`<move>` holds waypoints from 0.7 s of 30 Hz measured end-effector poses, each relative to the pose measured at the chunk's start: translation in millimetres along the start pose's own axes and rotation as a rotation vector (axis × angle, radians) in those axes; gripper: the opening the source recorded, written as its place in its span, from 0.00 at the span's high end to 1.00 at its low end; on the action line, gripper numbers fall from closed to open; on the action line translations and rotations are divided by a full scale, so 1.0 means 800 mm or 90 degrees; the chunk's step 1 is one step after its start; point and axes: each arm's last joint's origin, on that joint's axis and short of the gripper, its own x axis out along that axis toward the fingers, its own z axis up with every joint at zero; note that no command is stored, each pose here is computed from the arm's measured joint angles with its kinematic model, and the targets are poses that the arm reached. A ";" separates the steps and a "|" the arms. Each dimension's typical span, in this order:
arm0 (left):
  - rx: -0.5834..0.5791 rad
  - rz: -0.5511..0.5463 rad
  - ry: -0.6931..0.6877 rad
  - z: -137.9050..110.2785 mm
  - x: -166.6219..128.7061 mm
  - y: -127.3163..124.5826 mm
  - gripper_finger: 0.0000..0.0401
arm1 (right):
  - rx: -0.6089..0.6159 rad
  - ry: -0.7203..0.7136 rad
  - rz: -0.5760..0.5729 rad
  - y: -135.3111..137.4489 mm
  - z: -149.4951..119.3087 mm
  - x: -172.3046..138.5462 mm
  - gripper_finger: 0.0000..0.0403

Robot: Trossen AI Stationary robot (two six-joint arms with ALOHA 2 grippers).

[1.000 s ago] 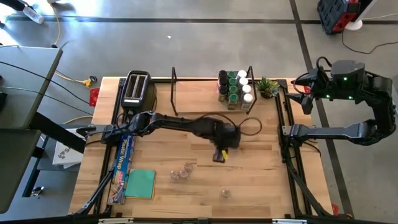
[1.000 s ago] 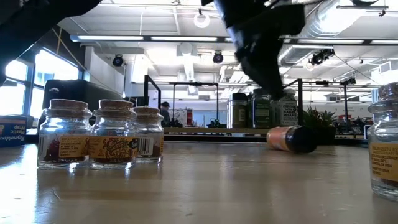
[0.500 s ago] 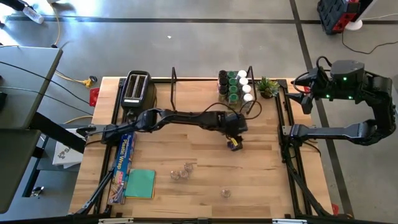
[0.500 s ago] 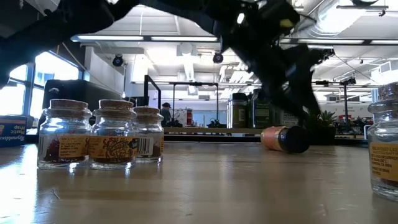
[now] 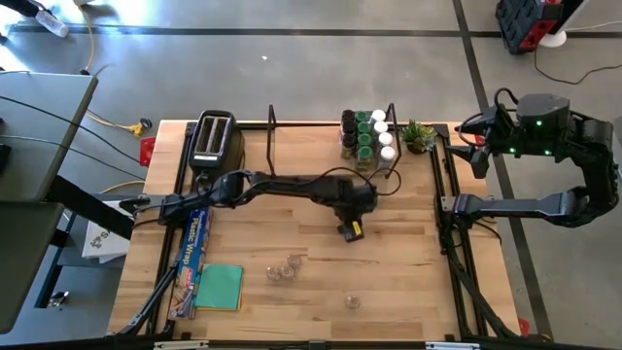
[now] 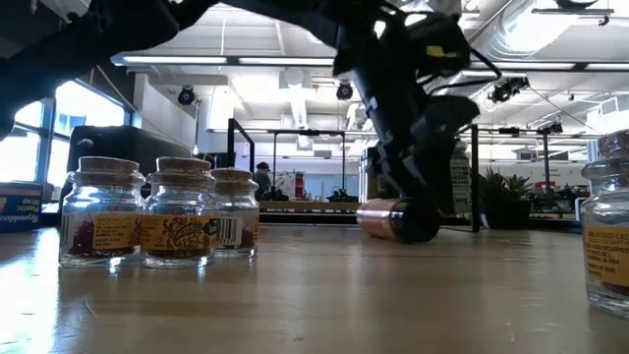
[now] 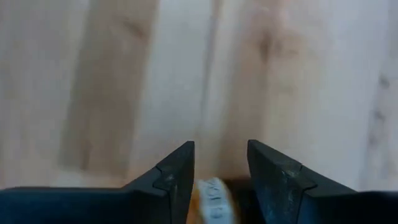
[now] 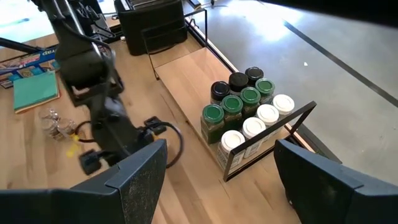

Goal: Shelf spices
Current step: Put the black seasoning bottle on the shelf and align it with the other black seasoning bottles

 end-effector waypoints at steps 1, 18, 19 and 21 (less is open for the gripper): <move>-0.006 -0.001 0.006 -0.001 -0.005 -0.004 0.65 | 0.000 0.000 0.000 0.000 0.000 0.000 0.28; 0.446 0.038 0.006 0.002 -0.074 -0.019 0.67 | -0.028 -0.025 0.000 0.000 0.005 0.000 0.28; 0.453 0.032 -0.007 0.005 -0.071 -0.015 0.67 | -0.027 -0.024 0.000 0.000 0.005 0.000 0.28; 0.457 0.019 -0.019 0.008 -0.064 -0.006 0.66 | -0.015 -0.019 0.000 0.000 0.004 0.000 0.28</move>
